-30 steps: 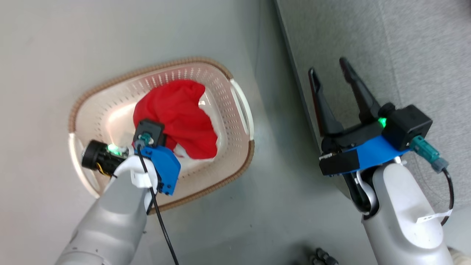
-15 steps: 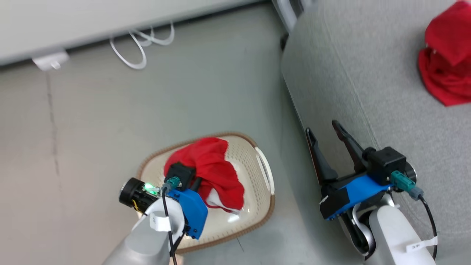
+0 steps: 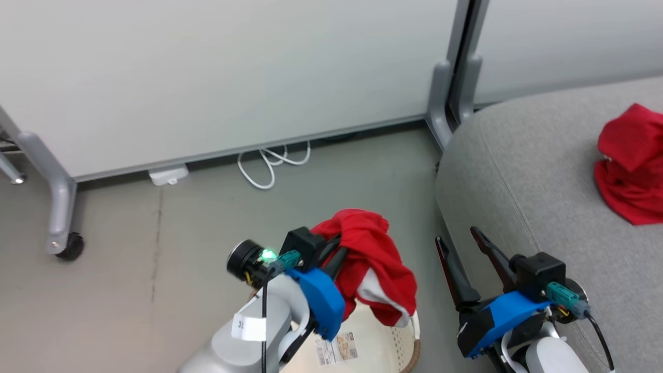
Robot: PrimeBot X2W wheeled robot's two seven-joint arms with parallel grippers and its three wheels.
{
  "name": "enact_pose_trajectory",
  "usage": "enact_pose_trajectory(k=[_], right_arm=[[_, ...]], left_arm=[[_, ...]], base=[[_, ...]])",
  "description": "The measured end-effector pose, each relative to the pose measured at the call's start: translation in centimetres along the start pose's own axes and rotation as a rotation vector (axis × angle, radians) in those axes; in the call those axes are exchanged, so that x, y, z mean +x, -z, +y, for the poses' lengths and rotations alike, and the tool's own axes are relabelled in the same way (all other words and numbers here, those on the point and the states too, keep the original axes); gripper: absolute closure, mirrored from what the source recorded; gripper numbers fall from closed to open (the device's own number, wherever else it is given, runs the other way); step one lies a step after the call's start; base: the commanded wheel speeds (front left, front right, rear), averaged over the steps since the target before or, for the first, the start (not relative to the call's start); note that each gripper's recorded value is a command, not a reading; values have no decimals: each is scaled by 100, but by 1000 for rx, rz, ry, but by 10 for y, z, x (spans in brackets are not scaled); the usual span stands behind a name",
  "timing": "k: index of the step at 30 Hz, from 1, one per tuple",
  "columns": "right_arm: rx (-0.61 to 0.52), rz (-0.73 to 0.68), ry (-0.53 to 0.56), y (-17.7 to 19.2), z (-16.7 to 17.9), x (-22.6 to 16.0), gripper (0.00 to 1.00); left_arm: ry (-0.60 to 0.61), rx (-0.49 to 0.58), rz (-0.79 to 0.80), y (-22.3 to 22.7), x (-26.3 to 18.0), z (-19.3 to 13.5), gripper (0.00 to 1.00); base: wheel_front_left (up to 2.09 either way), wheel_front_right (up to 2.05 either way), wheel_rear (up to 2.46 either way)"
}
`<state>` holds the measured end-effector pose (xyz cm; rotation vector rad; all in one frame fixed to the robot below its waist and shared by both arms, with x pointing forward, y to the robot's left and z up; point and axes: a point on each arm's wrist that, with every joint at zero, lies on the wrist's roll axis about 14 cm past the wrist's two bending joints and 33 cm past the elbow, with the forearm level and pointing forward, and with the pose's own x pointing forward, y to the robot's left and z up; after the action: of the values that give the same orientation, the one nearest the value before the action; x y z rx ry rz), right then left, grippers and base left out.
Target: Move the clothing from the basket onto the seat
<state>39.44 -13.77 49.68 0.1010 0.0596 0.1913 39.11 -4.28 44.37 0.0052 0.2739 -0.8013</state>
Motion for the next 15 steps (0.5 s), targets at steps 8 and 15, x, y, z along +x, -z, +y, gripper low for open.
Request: enact_pose_trajectory(k=[8,15], right_arm=[[-4,-26,-58,-13,22,-4,0],[-7,-41,-83,-19,31,-5,0]], left_arm=[[25,47,-147,-72,-7,-9,100],[52,64,-195,-110,-8,-16,100]], base=[[0,0,0],[0,0,0]])
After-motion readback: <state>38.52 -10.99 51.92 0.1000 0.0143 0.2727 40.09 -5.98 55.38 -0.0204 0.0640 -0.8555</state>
